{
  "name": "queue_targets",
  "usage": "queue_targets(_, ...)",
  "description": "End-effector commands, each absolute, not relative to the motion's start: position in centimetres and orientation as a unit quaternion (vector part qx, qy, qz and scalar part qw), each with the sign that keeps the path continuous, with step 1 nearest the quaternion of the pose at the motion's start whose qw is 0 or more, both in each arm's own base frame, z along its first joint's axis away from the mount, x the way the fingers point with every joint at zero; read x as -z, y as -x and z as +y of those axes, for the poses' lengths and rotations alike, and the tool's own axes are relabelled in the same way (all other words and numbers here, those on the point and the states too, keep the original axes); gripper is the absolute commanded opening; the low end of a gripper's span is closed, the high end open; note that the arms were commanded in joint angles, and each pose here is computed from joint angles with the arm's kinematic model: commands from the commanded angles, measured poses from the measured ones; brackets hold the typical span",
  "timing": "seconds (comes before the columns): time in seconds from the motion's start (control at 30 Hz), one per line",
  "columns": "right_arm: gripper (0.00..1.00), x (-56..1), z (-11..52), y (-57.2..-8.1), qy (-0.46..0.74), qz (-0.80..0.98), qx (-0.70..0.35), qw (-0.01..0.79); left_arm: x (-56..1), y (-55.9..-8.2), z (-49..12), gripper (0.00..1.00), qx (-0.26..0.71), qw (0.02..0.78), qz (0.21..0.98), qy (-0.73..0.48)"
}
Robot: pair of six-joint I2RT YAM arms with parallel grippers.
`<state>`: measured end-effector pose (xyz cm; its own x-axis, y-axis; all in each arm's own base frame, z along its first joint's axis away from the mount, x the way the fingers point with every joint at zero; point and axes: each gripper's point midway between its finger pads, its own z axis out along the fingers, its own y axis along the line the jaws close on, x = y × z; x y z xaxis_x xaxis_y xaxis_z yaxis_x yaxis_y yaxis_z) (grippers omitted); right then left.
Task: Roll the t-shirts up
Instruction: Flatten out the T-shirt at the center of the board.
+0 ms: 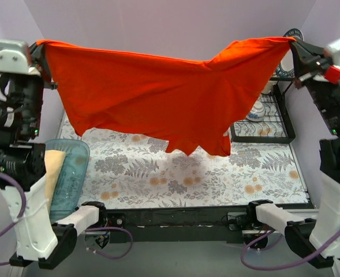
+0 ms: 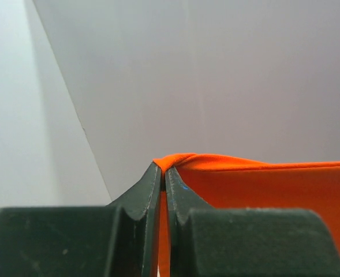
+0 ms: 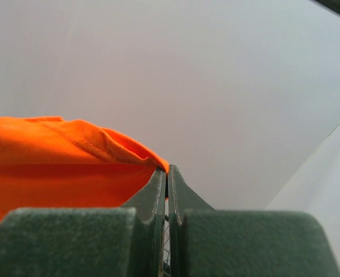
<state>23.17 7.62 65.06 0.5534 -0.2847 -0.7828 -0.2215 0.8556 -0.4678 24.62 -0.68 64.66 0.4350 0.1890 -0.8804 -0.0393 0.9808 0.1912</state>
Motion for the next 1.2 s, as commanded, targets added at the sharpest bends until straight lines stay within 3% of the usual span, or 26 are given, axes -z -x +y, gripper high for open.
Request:
queue_targets(0.0,0.01,-69.1,7.0,-15.3,0.251,0.392,0.002,0.885,-67.9,-18.2,0.5,0.0,-0.085,0.878,0.468,-0.054)
queue_targets(0.27,0.01,-70.3,5.7,-8.4,0.219,0.337,0.01,0.916,-69.2,-12.1,0.6,0.0,-0.082,0.902,0.42,-0.048)
queue_targets(0.4,0.01,-71.1,5.9,-9.8,0.222,0.345,0.014,0.912,-69.5,-13.1,-0.5,0.0,-0.072,0.902,0.42,-0.075)
queue_targets(0.57,0.01,-68.4,6.5,-15.6,0.241,0.397,0.009,0.886,-66.3,-19.3,-0.9,0.0,-0.073,0.869,0.478,-0.1)
queue_targets(0.7,0.01,-63.9,7.3,-22.3,0.234,0.473,-0.035,0.849,-58.6,-26.7,-1.6,0.0,-0.057,0.806,0.576,-0.125)
queue_targets(0.8,0.01,-60.3,8.9,-27.0,0.252,0.523,-0.085,0.81,-54.1,-29.7,-2.8,0.0,-0.029,0.779,0.609,-0.148)
queue_targets(0.93,0.01,-52.6,10.8,-32.9,0.257,0.603,-0.149,0.741,-42.4,-35.1,-4.2,0.0,0.026,0.686,0.708,-0.164)
queue_targets(1.17,0.01,-27.1,13.6,-42.8,0.266,0.759,-0.192,0.562,-19.1,-40.5,-7.1,0.0,0.133,0.498,0.835,-0.194)
